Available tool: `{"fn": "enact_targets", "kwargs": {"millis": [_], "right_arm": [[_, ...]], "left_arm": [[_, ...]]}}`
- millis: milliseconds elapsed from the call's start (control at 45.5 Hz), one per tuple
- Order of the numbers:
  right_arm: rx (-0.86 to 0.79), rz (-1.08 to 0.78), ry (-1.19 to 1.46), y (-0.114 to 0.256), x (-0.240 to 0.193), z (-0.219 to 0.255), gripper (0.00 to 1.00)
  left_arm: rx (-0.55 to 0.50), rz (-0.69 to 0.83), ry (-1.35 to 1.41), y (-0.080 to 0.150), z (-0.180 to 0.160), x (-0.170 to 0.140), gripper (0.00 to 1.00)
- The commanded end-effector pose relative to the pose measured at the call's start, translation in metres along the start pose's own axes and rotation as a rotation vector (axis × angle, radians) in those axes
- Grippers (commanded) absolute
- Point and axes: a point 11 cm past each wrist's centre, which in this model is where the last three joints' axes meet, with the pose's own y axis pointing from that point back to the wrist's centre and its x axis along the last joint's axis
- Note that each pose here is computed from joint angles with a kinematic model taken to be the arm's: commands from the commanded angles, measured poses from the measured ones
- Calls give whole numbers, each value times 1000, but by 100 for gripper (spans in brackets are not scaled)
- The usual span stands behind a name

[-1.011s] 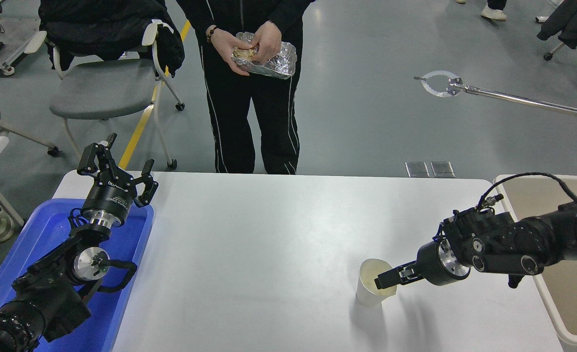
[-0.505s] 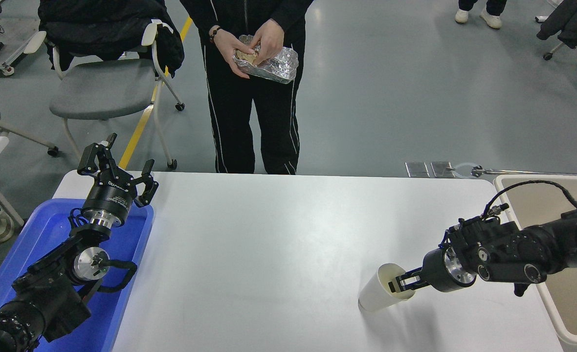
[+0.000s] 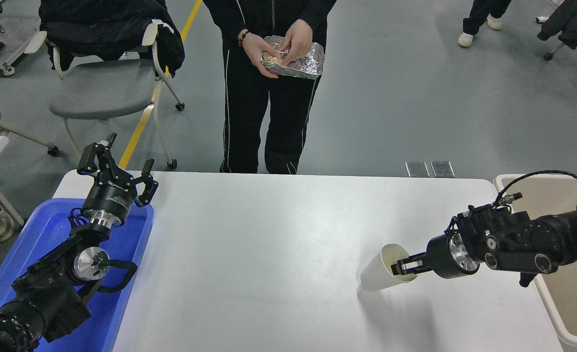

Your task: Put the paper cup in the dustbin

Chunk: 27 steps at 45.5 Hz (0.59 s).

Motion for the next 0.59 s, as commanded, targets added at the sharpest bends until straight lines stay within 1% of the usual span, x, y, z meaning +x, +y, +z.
{"fn": "enact_targets", "kwargs": {"millis": [0,154,330,571], "right_arm": [[125,131,-88,24,34,-19,0],[199,224,-227,41,53,-29,0],[245,320,-276,62,76,-30,0],[440,522,-462,111,131,-45,0]], "left_arm": [[0,0,0,0,0,0,100],[0,0,-1,0,0,0,100],[0,0,0,0,0,0,100],[0,0,0,0,0,0,100]]}}
